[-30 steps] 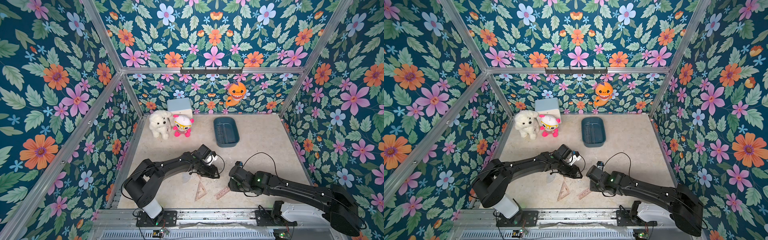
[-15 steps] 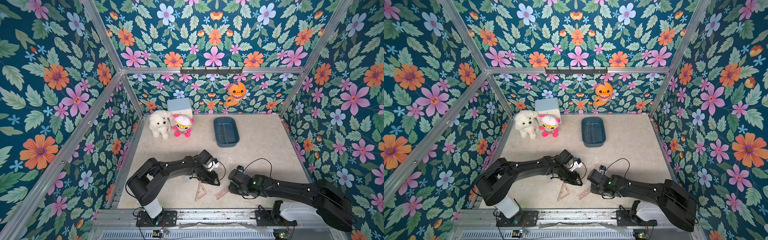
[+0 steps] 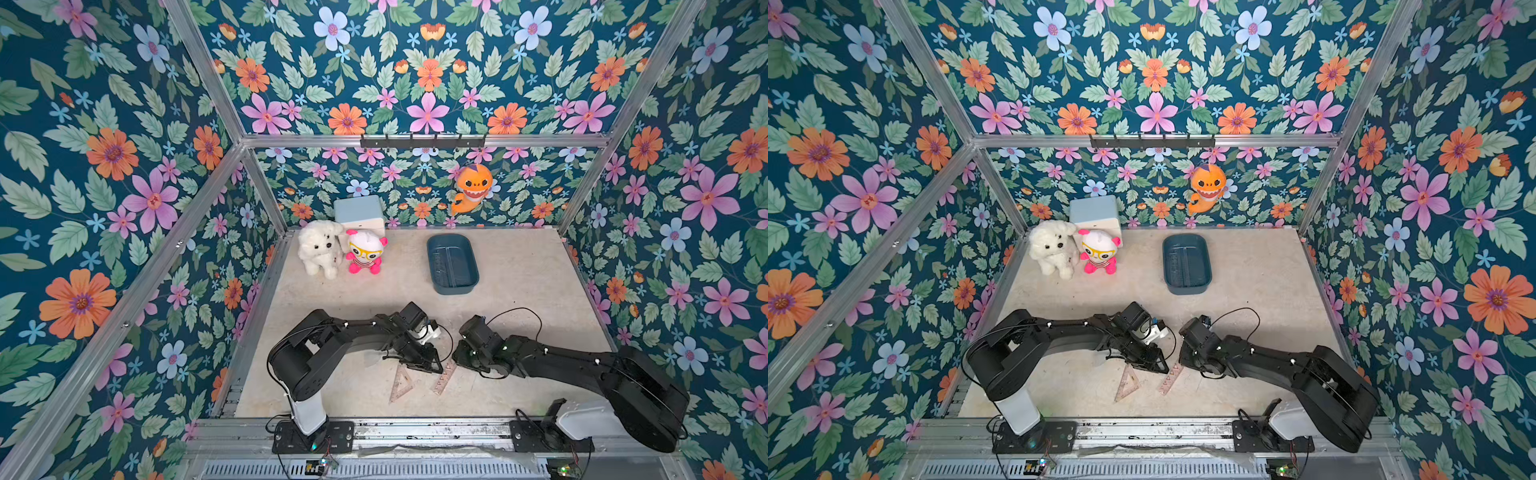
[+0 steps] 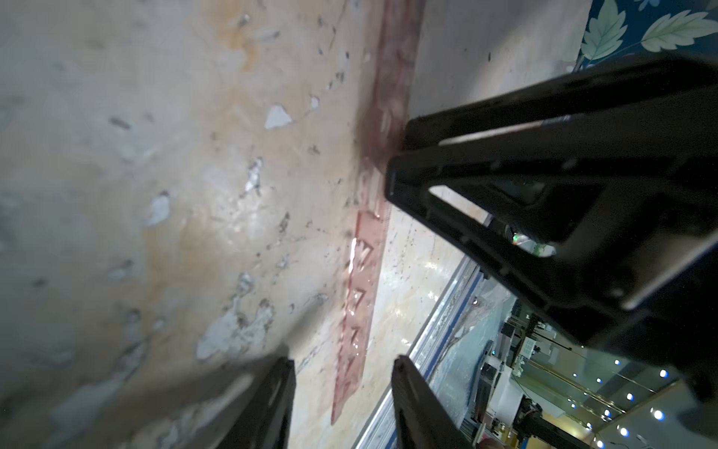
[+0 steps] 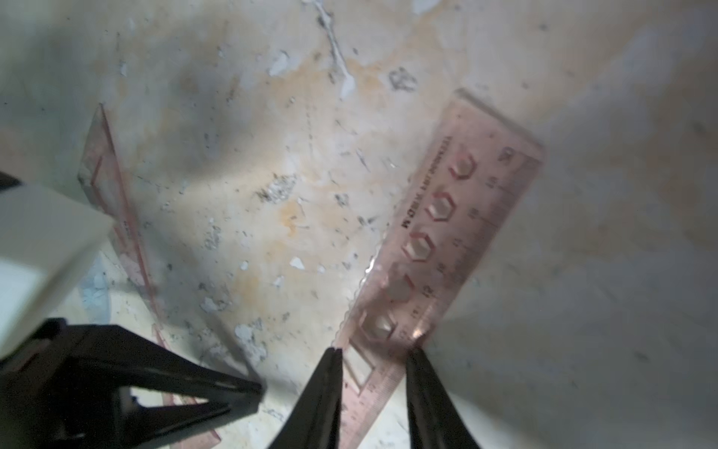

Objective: Put the scattered rulers into the storage box
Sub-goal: Pick up the ruler from the center of the board.

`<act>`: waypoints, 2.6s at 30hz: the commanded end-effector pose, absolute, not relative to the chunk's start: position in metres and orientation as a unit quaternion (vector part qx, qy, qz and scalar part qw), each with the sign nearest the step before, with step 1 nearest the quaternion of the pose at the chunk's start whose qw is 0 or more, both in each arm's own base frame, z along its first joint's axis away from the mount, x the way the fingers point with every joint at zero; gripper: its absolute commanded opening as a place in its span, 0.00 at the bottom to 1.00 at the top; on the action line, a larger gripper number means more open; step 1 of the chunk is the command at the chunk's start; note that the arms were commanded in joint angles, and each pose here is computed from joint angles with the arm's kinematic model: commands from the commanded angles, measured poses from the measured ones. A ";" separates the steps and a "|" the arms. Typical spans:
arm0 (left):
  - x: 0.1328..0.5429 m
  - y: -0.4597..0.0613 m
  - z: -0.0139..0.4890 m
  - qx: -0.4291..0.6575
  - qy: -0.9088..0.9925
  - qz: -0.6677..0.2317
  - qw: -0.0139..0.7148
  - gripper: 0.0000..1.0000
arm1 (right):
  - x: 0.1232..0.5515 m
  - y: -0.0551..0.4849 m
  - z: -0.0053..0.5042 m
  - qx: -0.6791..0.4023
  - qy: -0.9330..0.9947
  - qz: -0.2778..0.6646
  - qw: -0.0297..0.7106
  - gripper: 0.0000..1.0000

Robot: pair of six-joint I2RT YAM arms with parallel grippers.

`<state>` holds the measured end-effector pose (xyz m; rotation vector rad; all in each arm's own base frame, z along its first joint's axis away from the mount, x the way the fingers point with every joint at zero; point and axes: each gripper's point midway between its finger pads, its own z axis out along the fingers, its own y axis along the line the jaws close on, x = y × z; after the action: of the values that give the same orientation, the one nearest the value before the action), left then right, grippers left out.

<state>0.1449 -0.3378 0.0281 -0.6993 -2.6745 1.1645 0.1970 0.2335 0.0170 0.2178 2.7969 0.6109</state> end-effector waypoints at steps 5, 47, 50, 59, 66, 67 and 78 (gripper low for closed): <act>0.151 -0.340 0.016 -0.224 -0.894 0.383 0.070 0.45 | 0.203 0.238 0.002 0.054 0.972 0.203 0.105 0.28; 0.203 -0.319 0.014 -0.124 -0.920 0.372 -0.006 0.37 | 0.212 0.256 0.019 0.063 0.944 0.290 0.144 0.00; 0.203 -0.320 0.013 -0.123 -0.920 0.373 -0.004 0.37 | 0.210 0.254 0.014 0.065 0.945 0.288 0.141 0.00; 0.197 -0.331 0.009 -0.133 -0.917 0.375 0.007 0.37 | 0.206 0.250 0.003 0.069 0.947 0.284 0.135 0.00; 0.194 -0.338 0.009 -0.140 -0.916 0.376 0.009 0.34 | 0.205 0.249 -0.003 0.073 0.947 0.285 0.133 0.00; 0.193 -0.338 0.009 -0.141 -0.916 0.376 0.009 0.33 | 0.204 0.249 -0.003 0.073 0.947 0.285 0.133 0.00; 0.194 -0.345 0.007 -0.150 -0.916 0.371 0.006 0.10 | 0.202 0.248 -0.006 0.078 0.944 0.294 0.130 0.00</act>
<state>0.1973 -0.3522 0.0191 -0.4767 -2.8396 1.2522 0.2183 0.2641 0.0138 0.2104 2.6352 0.9519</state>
